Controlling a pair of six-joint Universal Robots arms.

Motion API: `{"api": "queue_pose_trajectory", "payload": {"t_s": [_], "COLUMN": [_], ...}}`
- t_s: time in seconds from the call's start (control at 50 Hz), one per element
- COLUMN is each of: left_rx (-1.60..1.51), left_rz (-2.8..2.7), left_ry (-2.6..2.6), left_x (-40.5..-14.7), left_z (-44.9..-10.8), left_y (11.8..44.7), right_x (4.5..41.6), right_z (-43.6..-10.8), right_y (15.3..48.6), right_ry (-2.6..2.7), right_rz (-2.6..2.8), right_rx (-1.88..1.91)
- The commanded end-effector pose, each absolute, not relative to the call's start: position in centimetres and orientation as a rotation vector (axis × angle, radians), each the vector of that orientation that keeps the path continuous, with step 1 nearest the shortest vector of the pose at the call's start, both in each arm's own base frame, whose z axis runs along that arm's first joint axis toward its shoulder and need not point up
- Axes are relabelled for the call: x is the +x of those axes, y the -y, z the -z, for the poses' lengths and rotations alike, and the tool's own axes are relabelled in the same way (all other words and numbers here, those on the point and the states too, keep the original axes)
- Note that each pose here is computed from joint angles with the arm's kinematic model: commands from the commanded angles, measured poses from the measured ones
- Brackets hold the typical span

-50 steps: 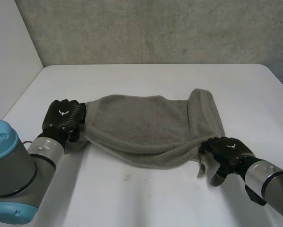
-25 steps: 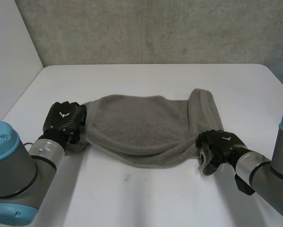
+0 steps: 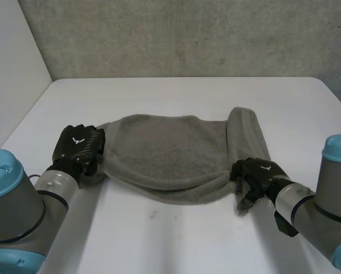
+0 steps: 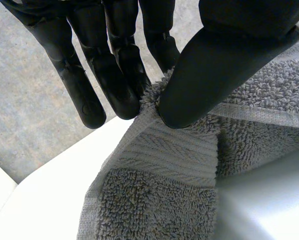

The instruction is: Fold the towel.

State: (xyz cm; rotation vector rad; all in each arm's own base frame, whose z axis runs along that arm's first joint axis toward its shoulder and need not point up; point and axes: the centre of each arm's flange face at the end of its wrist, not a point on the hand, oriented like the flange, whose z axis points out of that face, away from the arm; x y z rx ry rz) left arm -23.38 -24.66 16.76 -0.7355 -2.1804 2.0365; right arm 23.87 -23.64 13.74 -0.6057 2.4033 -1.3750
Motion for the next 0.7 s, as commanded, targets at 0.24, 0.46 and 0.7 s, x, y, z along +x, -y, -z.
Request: {"api": "queue_pose_trajectory", "payload": {"t_s": [0.24, 0.46, 0.7], "left_rx": [-0.742, -0.745, -0.742], "left_rz": [-2.036, -2.033, -2.035], "left_ry": [2.176, 2.179, 2.181], "left_x": [-23.5, -23.5, -23.4], "left_z": [-16.5, -16.4, -16.4], "left_y": [24.5, 24.5, 24.6], "right_x": [23.4, 22.8, 21.3], "right_z": [-12.0, -12.4, -12.6], "right_y": [24.1, 23.7, 24.4], "right_ry": [-2.454, -2.443, -2.475], "right_rz": [1.464, 1.536, 1.579], "right_rx": [-0.607, -0.688, -0.684]}}
